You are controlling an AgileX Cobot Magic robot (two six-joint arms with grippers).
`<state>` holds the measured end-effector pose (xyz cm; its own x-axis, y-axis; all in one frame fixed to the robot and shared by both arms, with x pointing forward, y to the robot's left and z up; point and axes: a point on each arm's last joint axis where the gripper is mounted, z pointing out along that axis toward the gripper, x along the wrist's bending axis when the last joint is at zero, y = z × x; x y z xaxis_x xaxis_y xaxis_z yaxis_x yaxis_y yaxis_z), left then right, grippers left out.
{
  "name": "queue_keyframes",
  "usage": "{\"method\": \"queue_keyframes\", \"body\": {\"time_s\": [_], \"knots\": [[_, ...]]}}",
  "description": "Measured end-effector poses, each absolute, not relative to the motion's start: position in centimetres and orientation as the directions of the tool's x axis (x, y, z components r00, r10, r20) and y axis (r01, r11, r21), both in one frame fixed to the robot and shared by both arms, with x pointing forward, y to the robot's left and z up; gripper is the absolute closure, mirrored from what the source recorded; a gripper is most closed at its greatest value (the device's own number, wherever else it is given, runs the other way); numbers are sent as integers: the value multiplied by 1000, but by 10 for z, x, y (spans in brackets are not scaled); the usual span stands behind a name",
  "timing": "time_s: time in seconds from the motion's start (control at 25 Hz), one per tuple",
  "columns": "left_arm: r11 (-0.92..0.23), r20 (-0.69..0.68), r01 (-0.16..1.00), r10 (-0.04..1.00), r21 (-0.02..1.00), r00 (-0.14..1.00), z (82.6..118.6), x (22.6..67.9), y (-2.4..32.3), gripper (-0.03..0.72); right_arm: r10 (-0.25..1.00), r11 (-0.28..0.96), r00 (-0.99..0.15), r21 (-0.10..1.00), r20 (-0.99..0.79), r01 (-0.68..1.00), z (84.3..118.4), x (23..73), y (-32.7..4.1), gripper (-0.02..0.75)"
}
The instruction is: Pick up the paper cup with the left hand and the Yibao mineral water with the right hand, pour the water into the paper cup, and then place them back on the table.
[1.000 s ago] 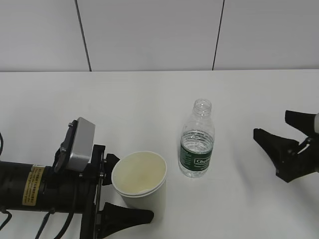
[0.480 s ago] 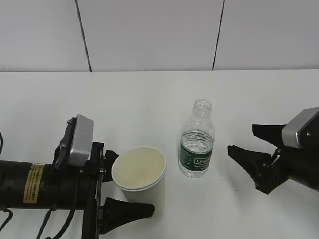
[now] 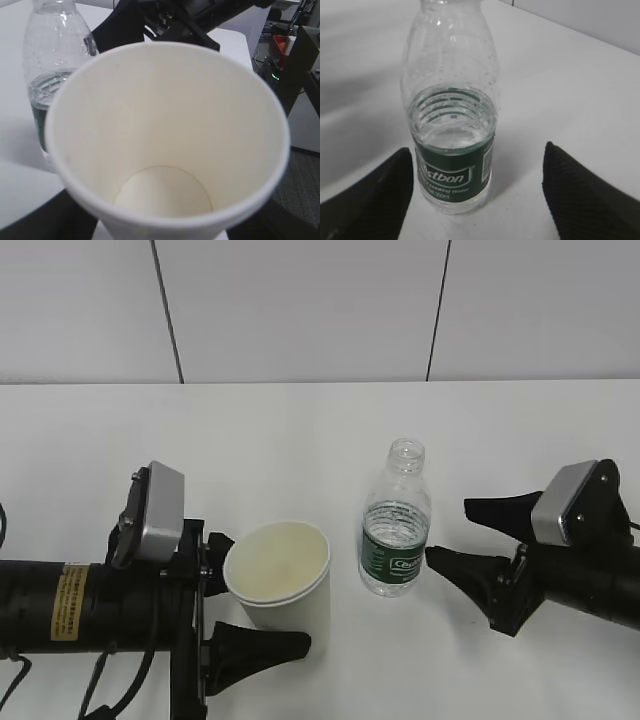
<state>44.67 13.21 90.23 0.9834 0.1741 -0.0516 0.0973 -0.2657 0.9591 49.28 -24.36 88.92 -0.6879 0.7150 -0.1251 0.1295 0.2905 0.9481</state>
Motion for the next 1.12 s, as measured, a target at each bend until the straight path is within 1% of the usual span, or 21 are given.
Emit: {"method": "queue_keyframes", "body": {"time_s": [0.12, 0.4, 0.72, 0.96, 1.12], "knots": [[-263, -53, 100, 180, 960, 982, 902, 447, 132, 204, 713, 278, -695, 948, -97, 153, 880, 498, -243, 146], [-261, -54, 103, 188, 960, 981, 903, 448, 132, 204, 668, 292, -739, 943, -81, 161, 864, 510, -240, 146], [-255, -57, 109, 205, 961, 977, 903, 449, 132, 204, 664, 271, -746, 945, -45, 185, 853, 524, -237, 146], [-251, -59, 113, 214, 961, 975, 903, 450, 133, 204, 609, 277, -791, 951, -60, 141, 853, 532, -217, 146], [-251, -59, 113, 214, 961, 975, 903, 450, 133, 204, 600, 273, -796, 956, -84, 105, 858, 541, -210, 146]]}}
